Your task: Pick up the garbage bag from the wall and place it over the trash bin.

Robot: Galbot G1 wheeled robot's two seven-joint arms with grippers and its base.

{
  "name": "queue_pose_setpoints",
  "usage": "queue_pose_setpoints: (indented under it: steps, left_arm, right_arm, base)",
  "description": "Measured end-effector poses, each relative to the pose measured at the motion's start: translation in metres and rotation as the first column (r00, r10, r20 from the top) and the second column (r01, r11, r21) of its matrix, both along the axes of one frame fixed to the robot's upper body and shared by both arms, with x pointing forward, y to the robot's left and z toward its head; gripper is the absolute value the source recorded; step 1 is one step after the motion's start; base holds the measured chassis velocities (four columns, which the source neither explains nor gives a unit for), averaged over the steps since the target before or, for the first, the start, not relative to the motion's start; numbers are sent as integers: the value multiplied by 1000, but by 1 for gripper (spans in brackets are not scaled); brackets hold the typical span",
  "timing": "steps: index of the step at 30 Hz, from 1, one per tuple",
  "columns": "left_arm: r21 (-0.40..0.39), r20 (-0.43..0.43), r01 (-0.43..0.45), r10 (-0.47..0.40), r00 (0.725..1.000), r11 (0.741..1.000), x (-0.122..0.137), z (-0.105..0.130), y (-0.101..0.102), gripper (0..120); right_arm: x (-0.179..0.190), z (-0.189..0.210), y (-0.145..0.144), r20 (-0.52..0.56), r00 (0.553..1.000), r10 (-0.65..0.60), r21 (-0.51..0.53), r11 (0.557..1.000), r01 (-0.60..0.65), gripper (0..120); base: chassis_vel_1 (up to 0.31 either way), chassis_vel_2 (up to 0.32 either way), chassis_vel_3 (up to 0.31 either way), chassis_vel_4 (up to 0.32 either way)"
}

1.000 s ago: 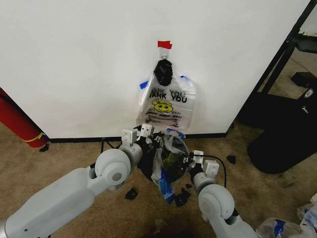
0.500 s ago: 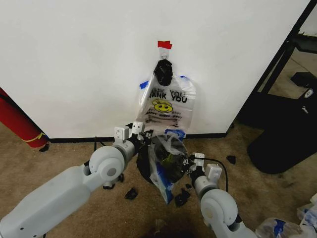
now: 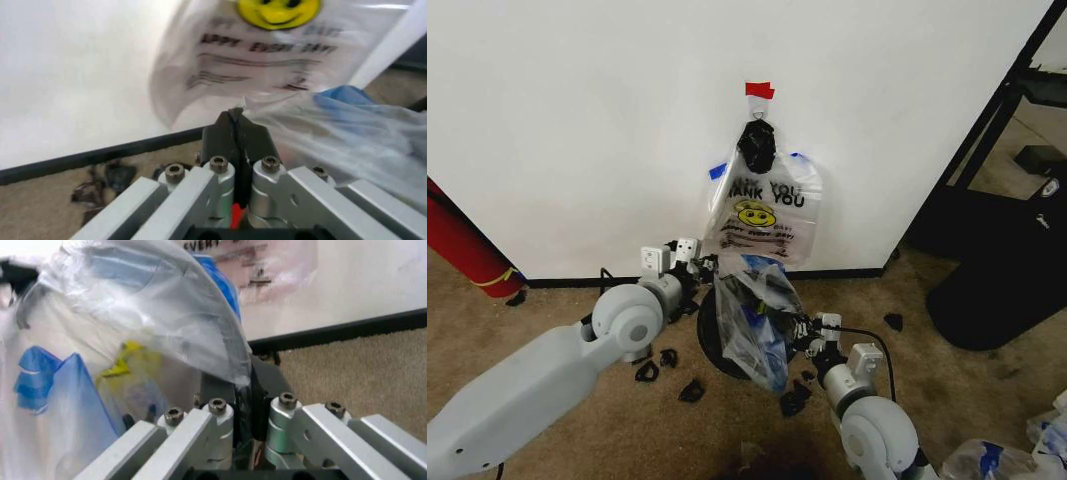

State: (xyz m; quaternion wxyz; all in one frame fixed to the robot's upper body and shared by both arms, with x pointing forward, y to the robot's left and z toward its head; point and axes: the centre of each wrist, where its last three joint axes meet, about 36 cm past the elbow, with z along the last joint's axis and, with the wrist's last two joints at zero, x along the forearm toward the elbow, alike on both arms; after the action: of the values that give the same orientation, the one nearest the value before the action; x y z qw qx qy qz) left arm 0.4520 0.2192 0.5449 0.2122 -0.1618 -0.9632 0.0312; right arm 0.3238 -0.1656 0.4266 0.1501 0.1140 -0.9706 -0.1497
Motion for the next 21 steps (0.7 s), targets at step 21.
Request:
queue_pose_setpoints:
  steps: [21]
  left_arm:
    - [-50, -68, -46, 43, 997, 998, -39, -20, 41, 0]
  right_arm:
    - [12, 15, -12, -55, 998, -38, 269, 962, 52, 1]
  base:
    - [0, 0, 0, 0]
